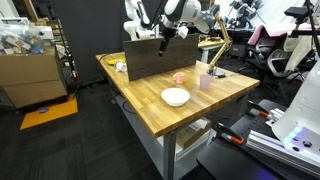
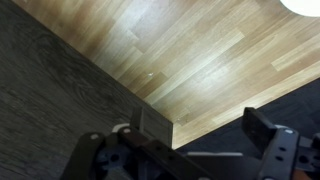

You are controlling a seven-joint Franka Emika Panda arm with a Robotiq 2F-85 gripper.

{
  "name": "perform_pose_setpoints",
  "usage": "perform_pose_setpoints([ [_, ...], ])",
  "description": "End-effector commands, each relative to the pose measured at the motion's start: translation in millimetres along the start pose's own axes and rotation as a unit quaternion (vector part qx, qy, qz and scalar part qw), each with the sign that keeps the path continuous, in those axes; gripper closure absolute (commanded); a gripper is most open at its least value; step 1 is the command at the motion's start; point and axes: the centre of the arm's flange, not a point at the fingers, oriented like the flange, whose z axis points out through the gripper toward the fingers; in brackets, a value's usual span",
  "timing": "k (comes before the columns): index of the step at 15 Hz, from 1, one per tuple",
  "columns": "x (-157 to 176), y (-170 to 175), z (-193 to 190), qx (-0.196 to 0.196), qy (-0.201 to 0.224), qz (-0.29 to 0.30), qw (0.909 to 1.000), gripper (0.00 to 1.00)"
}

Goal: Flip the switch of the desk lamp. Pick up the light pink cup from the table and pour some of its water in the white dish.

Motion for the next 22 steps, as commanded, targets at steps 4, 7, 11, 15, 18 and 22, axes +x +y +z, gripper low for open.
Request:
perform_pose_setpoints([
  [4,2,-3,1,0.001,0.0,0.0,1.0,0.0],
  [7,2,-3,1,0.001,0.0,0.0,1.0,0.0],
  [11,0,2,4,-0.009,-0.009,-0.013,0.9998,0.0],
  [15,-21,28,8,-0.042,-0.067,-0.1,0.9918,0.0],
  [18,-38,38,14,-0.048,-0.112,-0.167,0.9784,0.0],
  [22,-44,31,20,-0.045,-0.115,-0.167,0.9781,0.0],
])
